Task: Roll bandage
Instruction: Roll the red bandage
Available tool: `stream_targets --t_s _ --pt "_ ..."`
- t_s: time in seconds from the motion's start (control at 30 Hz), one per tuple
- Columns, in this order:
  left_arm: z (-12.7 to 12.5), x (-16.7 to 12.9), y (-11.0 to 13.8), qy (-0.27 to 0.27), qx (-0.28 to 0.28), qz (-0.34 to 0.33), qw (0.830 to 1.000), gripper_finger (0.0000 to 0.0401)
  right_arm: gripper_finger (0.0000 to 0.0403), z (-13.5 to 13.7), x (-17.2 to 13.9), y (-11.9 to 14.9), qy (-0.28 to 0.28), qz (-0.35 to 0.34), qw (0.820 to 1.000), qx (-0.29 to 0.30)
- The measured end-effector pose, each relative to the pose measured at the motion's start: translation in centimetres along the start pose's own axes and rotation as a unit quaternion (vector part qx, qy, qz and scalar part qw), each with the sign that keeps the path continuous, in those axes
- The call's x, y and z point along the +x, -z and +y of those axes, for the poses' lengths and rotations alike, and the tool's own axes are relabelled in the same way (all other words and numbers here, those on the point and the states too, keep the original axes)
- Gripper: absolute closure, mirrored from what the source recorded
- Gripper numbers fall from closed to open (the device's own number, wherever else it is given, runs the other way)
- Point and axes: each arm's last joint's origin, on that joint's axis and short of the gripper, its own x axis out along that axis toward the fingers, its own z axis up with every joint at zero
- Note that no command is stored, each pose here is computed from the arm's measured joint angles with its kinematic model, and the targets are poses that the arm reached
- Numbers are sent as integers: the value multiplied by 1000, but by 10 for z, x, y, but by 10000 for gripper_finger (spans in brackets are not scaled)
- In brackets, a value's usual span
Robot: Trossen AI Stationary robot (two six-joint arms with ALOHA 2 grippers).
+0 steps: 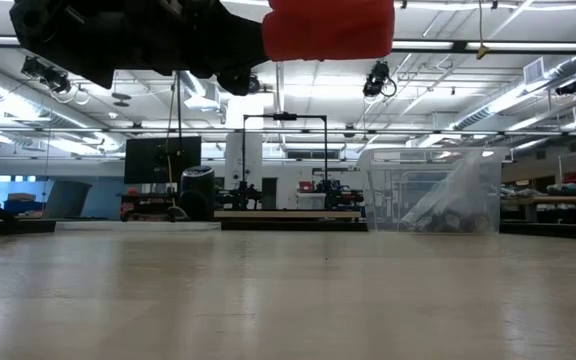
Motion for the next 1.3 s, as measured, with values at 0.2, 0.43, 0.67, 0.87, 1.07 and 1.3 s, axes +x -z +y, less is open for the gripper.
stream_targets --t_s 0.2,0.43,0.67,0.87,1.07,1.3 --pt "0 0 0 0 0 0 1000 401 269 -1 2 3 0 14 1000 7" --pt "0 0 0 -1 0 0 1000 401 324 -1 2 4 5 18 1000 3" --pt "0 0 0 -1 0 1 1000 401 394 -1 2 4 2 19 1000 -12" --pt "0 0 0 0 0 0 1000 401 399 -2 -5 2 18 9 1000 -11" --pt "0 0 0 -1 0 1 1000 401 401 -3 -24 0 66 -8 998 -10" --pt "0 0 1 6 0 4 1000 401 402 -5 -31 -1 106 -19 994 -11"
